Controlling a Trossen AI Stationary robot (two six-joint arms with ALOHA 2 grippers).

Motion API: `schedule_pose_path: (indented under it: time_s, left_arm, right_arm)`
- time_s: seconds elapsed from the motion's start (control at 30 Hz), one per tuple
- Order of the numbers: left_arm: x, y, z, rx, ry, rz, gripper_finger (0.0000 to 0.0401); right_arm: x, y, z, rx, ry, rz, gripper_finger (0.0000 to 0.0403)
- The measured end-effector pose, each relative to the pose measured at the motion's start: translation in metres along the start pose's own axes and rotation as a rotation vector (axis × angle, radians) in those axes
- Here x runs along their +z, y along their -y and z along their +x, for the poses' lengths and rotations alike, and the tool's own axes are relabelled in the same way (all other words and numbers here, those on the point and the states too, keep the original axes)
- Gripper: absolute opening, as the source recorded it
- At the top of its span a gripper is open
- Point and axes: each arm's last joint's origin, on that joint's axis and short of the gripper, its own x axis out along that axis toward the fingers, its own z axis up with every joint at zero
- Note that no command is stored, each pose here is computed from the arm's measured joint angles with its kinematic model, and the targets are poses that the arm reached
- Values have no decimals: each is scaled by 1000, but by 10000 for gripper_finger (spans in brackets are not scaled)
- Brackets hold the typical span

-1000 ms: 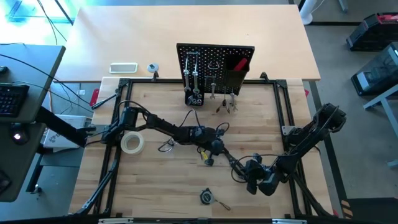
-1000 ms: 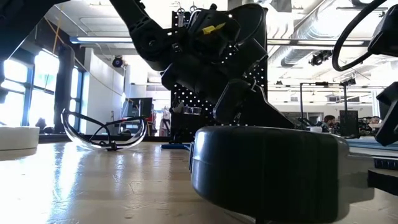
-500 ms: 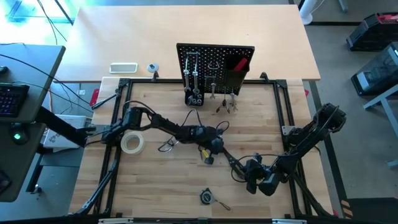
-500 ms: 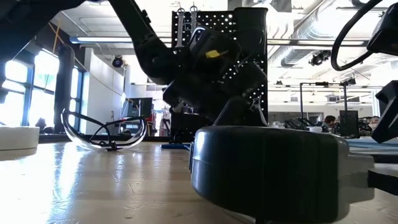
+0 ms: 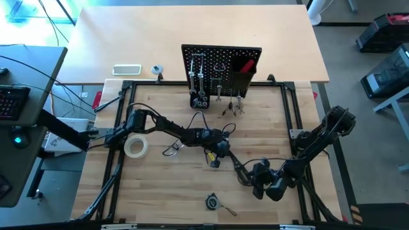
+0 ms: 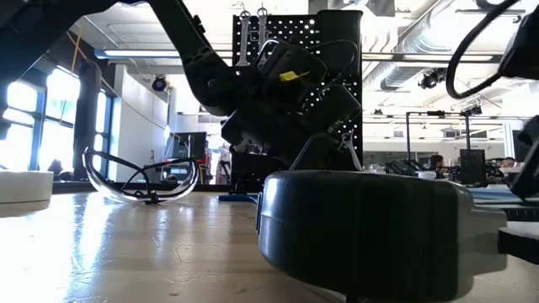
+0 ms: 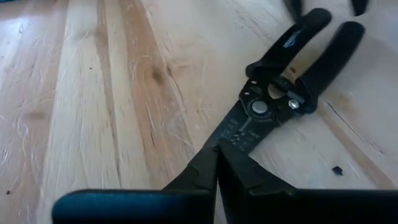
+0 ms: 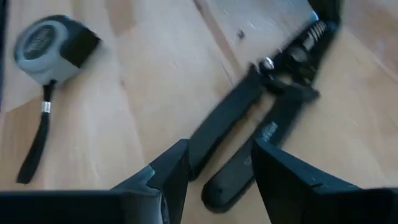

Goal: Hang tools onto peg board
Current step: Hang the wire stripper onto the peg board

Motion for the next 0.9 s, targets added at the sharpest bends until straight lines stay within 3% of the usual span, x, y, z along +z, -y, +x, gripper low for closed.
schedule_pose_path:
  time_s: [0.13,0.5,0.7,0.9]
  left_arm:
    - [0,2,0,-6,-6,0,0]
    - [1,8,1,-5,-14,28,0]
    - [0,8,2,-6,-15,34,0]
    - [0,8,2,-6,-12,39,0]
  right_arm:
    - [-3,6,-2,-45,-44,81,178]
    - [17,16,-34,-61,70,319,181]
    - [3,24,-35,-86,-86,442,181]
    - [-18,37,-28,8,-70,587,181]
